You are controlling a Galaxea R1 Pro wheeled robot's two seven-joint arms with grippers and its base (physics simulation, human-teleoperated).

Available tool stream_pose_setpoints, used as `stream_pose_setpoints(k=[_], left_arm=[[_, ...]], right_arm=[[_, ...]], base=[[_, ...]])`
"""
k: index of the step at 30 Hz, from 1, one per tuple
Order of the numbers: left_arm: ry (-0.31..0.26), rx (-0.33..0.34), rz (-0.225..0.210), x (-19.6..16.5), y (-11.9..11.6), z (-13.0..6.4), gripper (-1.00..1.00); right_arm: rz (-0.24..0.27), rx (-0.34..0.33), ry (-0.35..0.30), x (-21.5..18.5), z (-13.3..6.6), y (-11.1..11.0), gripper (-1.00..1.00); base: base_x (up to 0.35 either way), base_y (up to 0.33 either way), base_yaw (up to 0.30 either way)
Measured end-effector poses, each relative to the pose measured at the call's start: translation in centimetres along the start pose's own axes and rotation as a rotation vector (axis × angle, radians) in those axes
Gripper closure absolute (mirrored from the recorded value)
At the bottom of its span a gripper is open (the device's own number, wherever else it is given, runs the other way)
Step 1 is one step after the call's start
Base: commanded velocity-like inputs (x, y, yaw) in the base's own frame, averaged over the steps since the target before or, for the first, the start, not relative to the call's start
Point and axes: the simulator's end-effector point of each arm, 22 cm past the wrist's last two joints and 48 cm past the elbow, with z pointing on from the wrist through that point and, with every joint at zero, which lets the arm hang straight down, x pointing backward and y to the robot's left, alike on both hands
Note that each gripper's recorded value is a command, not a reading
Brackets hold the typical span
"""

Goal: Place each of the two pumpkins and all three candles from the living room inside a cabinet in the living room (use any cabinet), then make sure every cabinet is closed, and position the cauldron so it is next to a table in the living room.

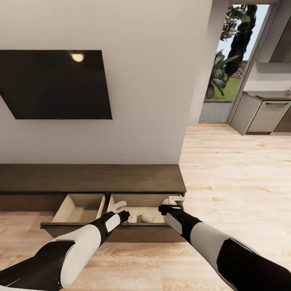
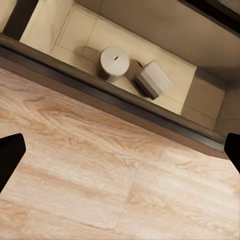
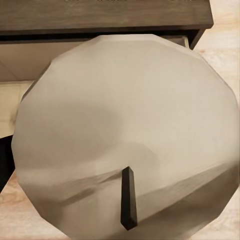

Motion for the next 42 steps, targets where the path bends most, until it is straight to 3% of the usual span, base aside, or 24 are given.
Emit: stream_pose_setpoints(k=[9, 12, 16, 18, 21, 23, 24, 29, 37, 40, 42], left_arm=[[0.001, -0.006, 0.006, -0.2, 0.4, 0.0, -1.00], [0.037, -0.010, 0.021, 0.5, 0.5, 0.0, -1.00], [0.147, 0.018, 0.073, -0.6, -0.7, -1.1, -1.00], [0.183, -0.001, 0.098, -1.3, -0.5, -1.8, -1.00], [0.187, -0.072, 0.118, -2.4, 0.7, -2.4, -1.00], [0.174, -0.170, 0.132, -3.5, 2.5, -2.9, -1.00], [0.171, -0.184, 0.133, -3.7, 2.8, -3.0, -1.00], [0.165, -0.194, 0.129, -4.1, 3.1, -3.1, -1.00], [0.164, -0.195, 0.127, -4.0, 3.3, -2.3, -1.00], [0.173, -0.183, 0.139, -4.4, 2.8, -2.4, -1.00], [0.214, -0.165, 0.169, -4.5, 2.1, -3.0, -1.00]], right_arm=[[-0.001, -0.008, 0.005, 0.1, -0.1, 0.2, 1.00], [-0.005, -0.010, 0.021, 0.4, -0.1, 0.4, 1.00], [-0.036, -0.014, 0.133, 2.8, -0.3, 0.4, 1.00], [-0.059, -0.014, 0.174, 3.7, -0.5, 0.4, 1.00], [-0.080, -0.014, 0.223, 4.7, -0.7, 0.3, 1.00], [-0.106, -0.017, 0.328, 6.9, -1.3, 0.1, 1.00], [-0.117, -0.022, 0.339, 7.0, -1.4, 0.3, 1.00], [-0.126, -0.063, 0.325, 6.0, -1.8, 2.0, 1.00], [-0.130, -0.067, 0.317, 5.8, -1.0, 2.2, 1.00], [-0.143, -0.065, 0.346, 6.2, -1.0, 2.1, 1.00], [-0.169, -0.062, 0.378, 5.8, -1.1, 1.9, 1.00]], base=[[0.205, 0.000, 0.000], [0.326, 0.000, 0.000], [0.328, 0.000, 0.000], [0.319, 0.000, 0.000], [0.238, 0.000, 0.000], [0.039, 0.000, 0.000], [0.021, 0.000, 0.000], [0.005, 0.000, 0.000], [0.000, 0.000, 0.000], [0.000, 0.000, 0.000], [0.000, 0.000, 0.000]])
